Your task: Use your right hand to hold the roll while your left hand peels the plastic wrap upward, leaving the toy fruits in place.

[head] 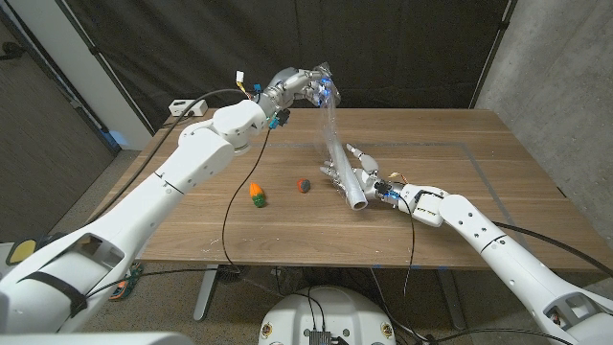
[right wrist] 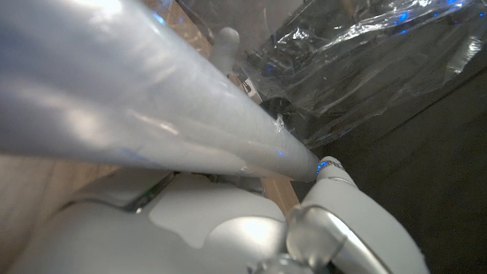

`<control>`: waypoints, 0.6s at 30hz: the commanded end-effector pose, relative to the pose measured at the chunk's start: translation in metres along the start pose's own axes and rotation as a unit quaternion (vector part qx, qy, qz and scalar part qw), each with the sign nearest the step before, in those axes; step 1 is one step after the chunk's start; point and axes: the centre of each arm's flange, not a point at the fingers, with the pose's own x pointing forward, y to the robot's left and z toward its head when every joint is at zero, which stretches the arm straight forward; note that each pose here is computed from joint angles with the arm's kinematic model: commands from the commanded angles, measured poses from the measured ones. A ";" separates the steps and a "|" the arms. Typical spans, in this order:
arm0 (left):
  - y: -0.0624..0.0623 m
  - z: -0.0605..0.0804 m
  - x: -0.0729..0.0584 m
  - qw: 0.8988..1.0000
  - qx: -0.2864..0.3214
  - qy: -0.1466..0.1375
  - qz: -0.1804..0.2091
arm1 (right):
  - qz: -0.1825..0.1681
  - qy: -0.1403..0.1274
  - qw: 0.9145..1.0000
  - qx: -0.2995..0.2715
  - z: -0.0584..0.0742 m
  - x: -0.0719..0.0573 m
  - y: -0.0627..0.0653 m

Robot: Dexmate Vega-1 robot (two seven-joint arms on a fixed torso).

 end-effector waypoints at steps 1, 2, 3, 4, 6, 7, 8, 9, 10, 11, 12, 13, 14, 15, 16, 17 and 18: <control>-0.004 0.024 -0.028 0.932 0.296 0.045 0.205 | 0.005 -0.004 1.000 -0.004 0.000 0.001 0.001; -0.006 0.026 -0.030 0.923 0.314 0.051 0.218 | 0.004 -0.003 1.000 -0.005 0.000 0.001 0.001; -0.008 0.027 -0.031 0.916 0.327 0.047 0.226 | 0.004 -0.004 1.000 -0.005 0.000 0.001 0.001; -0.011 0.029 -0.033 0.908 0.340 0.049 0.240 | 0.005 -0.004 1.000 -0.005 0.000 0.001 0.001; -0.014 0.030 -0.035 0.901 0.355 0.045 0.246 | 0.004 -0.004 1.000 -0.006 0.000 0.001 0.001; -0.015 0.031 -0.036 0.897 0.362 0.042 0.250 | 0.004 -0.004 1.000 -0.006 0.000 0.001 0.001; -0.016 0.031 -0.037 0.895 0.366 0.043 0.253 | 0.004 -0.004 1.000 -0.006 0.000 0.000 0.001; -0.016 0.031 -0.037 0.898 0.365 0.034 0.244 | 0.002 -0.003 1.000 -0.007 0.000 0.000 0.001; -0.016 0.031 -0.038 0.900 0.361 0.030 0.242 | 0.002 -0.003 1.000 -0.007 -0.001 0.000 0.002; -0.015 0.031 -0.038 0.903 0.356 0.021 0.240 | 0.003 -0.004 1.000 -0.007 -0.001 0.000 0.002; -0.015 0.031 -0.039 0.906 0.350 0.013 0.237 | 0.003 -0.003 1.000 -0.007 -0.001 0.001 0.002; -0.015 0.031 -0.040 0.906 0.349 0.005 0.239 | 0.003 -0.003 1.000 -0.008 -0.001 0.001 0.002; -0.015 0.030 -0.041 0.905 0.348 -0.006 0.244 | 0.003 -0.002 1.000 -0.008 -0.001 0.001 0.003; -0.016 0.029 -0.043 0.906 0.342 -0.018 0.248 | 0.003 -0.002 1.000 -0.008 -0.002 0.001 0.003; -0.016 0.028 -0.044 0.906 0.337 -0.031 0.253 | 0.003 -0.002 1.000 -0.008 -0.003 0.001 0.004; -0.017 0.027 -0.046 0.904 0.335 -0.042 0.261 | 0.003 -0.002 1.000 -0.009 -0.003 0.001 0.004; -0.017 0.026 -0.047 0.902 0.332 -0.058 0.270 | 0.003 -0.002 1.000 -0.009 -0.004 0.002 0.005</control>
